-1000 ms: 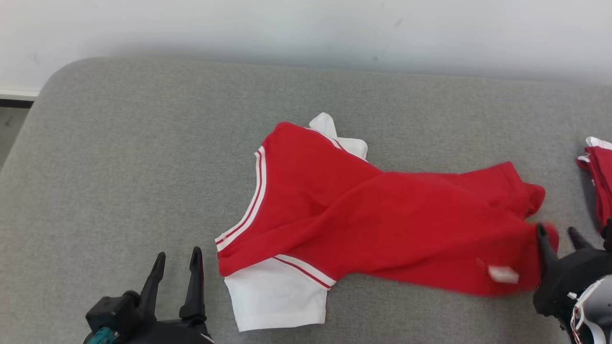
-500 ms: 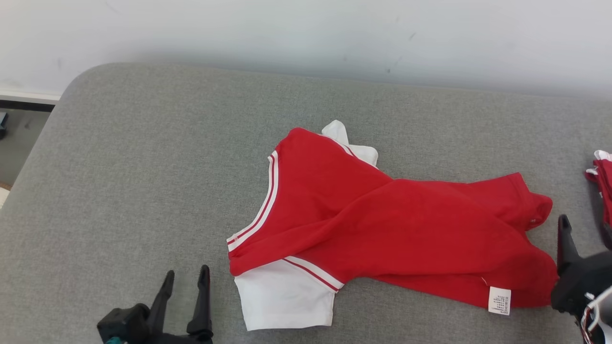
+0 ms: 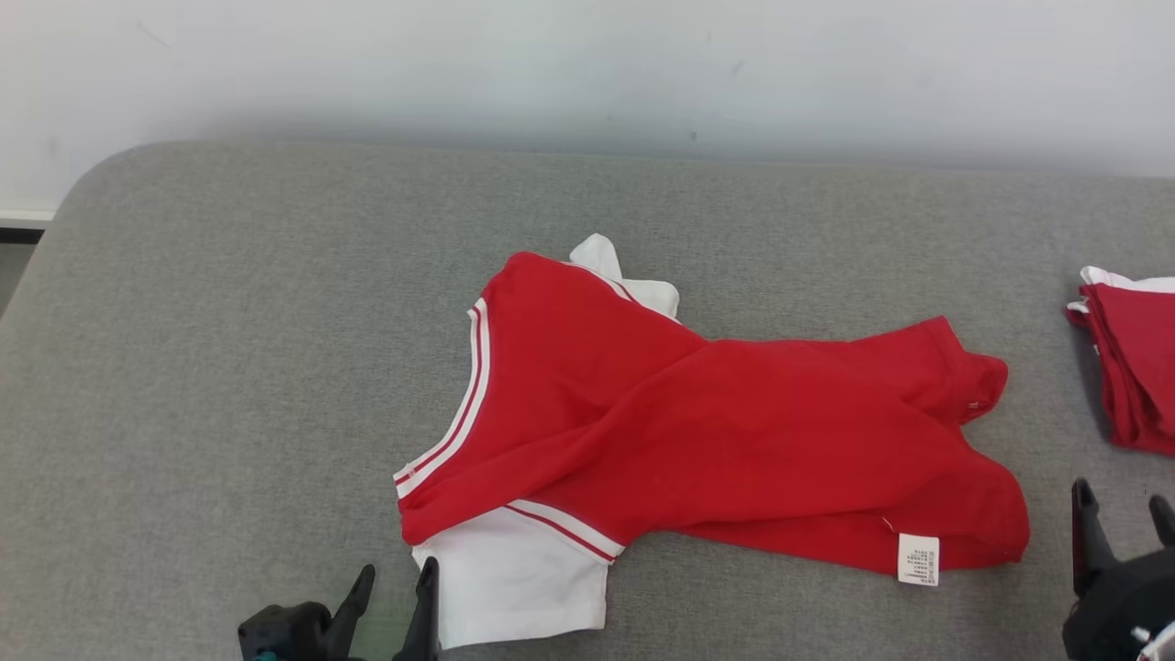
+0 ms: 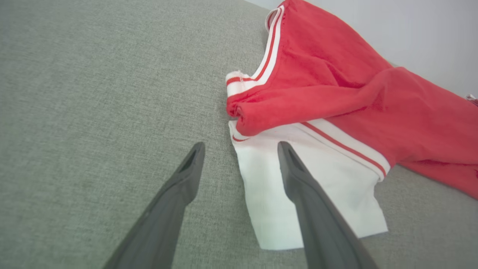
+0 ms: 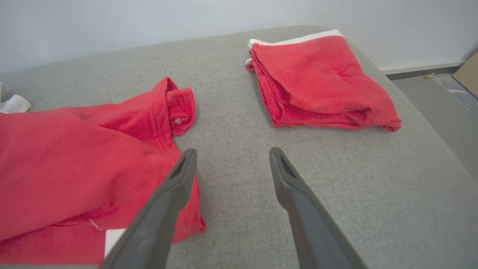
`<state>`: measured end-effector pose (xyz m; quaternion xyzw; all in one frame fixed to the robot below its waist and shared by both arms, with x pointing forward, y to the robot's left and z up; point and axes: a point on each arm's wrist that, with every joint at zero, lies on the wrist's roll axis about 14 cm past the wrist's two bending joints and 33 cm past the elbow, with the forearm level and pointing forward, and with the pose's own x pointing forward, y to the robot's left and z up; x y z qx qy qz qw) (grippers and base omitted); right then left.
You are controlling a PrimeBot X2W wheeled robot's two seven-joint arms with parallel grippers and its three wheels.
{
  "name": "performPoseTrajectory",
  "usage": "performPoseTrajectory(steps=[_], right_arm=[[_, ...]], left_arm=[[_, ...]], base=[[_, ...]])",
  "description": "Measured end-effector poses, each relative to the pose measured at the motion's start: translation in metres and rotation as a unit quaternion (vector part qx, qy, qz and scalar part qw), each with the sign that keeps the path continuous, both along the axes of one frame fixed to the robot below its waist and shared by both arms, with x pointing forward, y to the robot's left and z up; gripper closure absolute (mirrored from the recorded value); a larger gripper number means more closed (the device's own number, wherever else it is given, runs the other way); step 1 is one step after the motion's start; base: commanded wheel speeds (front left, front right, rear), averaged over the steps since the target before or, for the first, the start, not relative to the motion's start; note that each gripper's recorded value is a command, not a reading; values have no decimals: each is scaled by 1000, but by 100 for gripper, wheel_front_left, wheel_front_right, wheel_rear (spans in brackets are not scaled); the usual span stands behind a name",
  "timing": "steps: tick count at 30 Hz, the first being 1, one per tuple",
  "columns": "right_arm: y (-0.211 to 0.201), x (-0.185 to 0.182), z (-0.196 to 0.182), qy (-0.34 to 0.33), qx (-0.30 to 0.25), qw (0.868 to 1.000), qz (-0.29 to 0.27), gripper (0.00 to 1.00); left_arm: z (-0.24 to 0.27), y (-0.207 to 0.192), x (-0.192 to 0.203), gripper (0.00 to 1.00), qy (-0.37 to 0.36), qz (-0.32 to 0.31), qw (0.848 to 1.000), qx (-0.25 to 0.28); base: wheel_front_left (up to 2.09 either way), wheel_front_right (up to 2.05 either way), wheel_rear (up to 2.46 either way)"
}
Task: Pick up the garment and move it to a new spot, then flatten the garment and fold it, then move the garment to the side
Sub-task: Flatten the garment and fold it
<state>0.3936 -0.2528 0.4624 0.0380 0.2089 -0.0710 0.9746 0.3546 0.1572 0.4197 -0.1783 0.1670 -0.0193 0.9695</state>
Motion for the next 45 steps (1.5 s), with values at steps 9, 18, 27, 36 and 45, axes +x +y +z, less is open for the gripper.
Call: performPoseTrajectory(steps=[9,18,27,36,45], right_arm=[[6,-40,-50,77,17,997,5,0],[16,-44,-66,90,26,995,17,0],[12,-43,-66,87,23,996,11,0],[10,-36,-66,89,20,996,8,0],[17,-31,-61,86,18,996,21,0]], left_arm=[[-22,-5,-4,0,32,2,999,7],[-35,-12,-3,0,61,-4,998,1],[-48,-23,-15,0,118,-26,992,-25],[-49,-32,-29,0,142,-48,988,-35],[-52,-32,-33,91,148,-48,987,-30]], base=[[0,0,0],[0,0,0],[0,0,0],[0,0,0],[0,0,0]])
